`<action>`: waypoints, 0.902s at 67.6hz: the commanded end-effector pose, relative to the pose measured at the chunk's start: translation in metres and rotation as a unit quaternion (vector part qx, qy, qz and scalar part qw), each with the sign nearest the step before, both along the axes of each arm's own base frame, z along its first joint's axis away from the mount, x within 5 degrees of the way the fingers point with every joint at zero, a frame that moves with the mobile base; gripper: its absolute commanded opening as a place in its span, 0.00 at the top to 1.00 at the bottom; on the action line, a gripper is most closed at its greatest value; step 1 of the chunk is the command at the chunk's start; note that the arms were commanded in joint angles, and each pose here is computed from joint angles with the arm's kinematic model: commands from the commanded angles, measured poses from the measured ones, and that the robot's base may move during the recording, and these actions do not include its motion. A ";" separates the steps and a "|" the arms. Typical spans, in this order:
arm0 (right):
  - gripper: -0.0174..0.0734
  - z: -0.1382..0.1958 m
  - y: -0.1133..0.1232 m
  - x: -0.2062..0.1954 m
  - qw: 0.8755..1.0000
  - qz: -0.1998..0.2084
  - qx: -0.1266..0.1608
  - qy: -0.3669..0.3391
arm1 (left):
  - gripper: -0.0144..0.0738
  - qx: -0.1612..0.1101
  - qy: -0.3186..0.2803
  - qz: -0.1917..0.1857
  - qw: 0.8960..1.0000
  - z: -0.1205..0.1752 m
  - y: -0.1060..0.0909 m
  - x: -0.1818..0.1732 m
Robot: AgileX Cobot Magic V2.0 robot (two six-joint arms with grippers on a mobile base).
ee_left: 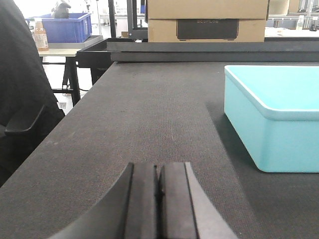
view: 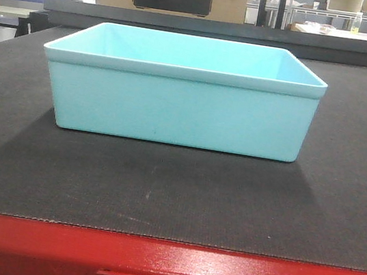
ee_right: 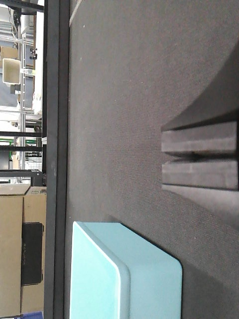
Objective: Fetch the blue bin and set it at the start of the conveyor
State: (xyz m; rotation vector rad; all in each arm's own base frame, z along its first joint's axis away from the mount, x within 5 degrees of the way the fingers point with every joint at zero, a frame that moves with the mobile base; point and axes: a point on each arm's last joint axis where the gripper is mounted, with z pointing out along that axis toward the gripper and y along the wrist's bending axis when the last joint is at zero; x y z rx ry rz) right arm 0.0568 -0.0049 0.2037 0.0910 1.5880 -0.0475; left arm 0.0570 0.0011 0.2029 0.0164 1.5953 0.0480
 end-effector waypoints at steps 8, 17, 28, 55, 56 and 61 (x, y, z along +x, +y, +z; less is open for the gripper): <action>0.99 0.003 0.000 -0.001 1.000 -0.003 -0.003 -0.016 | 0.96 0.002 -0.014 -0.003 1.000 0.003 0.000 -0.001; 0.99 0.003 0.000 -0.001 1.000 -0.003 -0.003 -0.016 | 0.96 0.002 -0.014 -0.003 1.000 0.003 0.000 -0.001; 0.99 0.003 0.000 -0.001 1.000 -0.003 -0.003 -0.016 | 0.96 0.002 -0.014 -0.003 1.000 0.003 0.000 -0.001; 0.99 0.003 0.000 -0.001 1.000 -0.003 -0.003 -0.016 | 0.96 0.002 -0.014 -0.003 1.000 0.003 0.000 -0.001; 0.99 0.003 0.000 -0.001 1.000 -0.003 -0.003 -0.016 | 0.96 0.002 -0.014 -0.003 1.000 0.003 0.000 -0.001; 0.99 0.003 0.000 -0.001 1.000 -0.003 -0.003 -0.016 | 0.96 0.002 -0.014 -0.003 1.000 0.003 0.000 -0.001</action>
